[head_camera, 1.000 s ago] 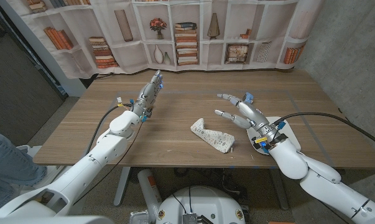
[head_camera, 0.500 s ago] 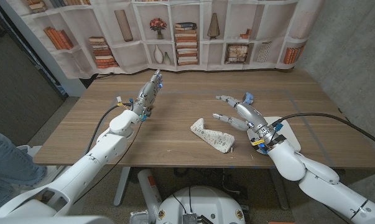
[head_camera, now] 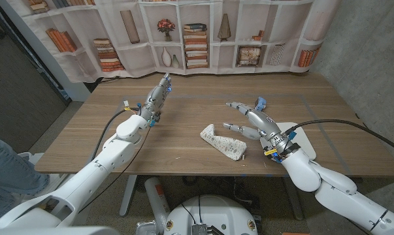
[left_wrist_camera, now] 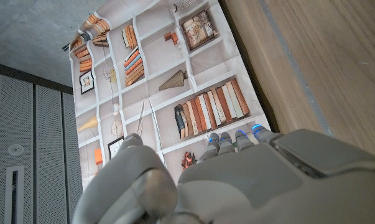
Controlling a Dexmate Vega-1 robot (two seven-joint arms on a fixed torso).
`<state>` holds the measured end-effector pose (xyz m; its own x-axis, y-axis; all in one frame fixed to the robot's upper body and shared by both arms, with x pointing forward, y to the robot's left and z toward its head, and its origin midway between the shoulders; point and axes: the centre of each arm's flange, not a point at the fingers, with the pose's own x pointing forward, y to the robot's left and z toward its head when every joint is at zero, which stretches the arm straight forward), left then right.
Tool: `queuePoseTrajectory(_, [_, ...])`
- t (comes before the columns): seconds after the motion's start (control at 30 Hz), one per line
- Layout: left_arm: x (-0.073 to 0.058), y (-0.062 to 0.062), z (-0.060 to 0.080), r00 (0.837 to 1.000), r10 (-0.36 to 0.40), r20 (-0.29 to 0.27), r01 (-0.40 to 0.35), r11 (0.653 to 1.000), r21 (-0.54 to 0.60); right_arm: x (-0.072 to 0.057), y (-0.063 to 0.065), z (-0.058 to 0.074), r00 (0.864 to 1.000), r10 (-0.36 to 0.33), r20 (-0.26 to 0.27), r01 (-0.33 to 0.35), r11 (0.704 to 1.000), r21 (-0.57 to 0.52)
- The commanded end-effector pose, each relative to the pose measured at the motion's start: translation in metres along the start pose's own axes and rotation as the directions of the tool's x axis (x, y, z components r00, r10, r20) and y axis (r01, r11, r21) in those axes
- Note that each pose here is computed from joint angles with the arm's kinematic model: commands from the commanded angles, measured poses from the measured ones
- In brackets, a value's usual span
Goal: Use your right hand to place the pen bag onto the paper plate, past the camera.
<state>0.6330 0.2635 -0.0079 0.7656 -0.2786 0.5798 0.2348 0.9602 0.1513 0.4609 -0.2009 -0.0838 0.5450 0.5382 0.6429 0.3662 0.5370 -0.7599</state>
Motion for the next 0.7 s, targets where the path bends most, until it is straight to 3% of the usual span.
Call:
queuePoseTrajectory(0.03, [0.000,-0.002,0.000,1.000,-0.001,-0.001,0.001,1.000,0.001,-0.003,0.006,0.005,1.000,0.013,0.012,-0.012,0.999,-0.034])
queuePoseTrajectory(0.7, [0.001,-0.003,-0.002,1.000,-0.014,-0.003,0.014,1.000,0.006,-0.006,0.012,0.016,0.999,0.039,0.003,-0.039,0.992,-0.119])
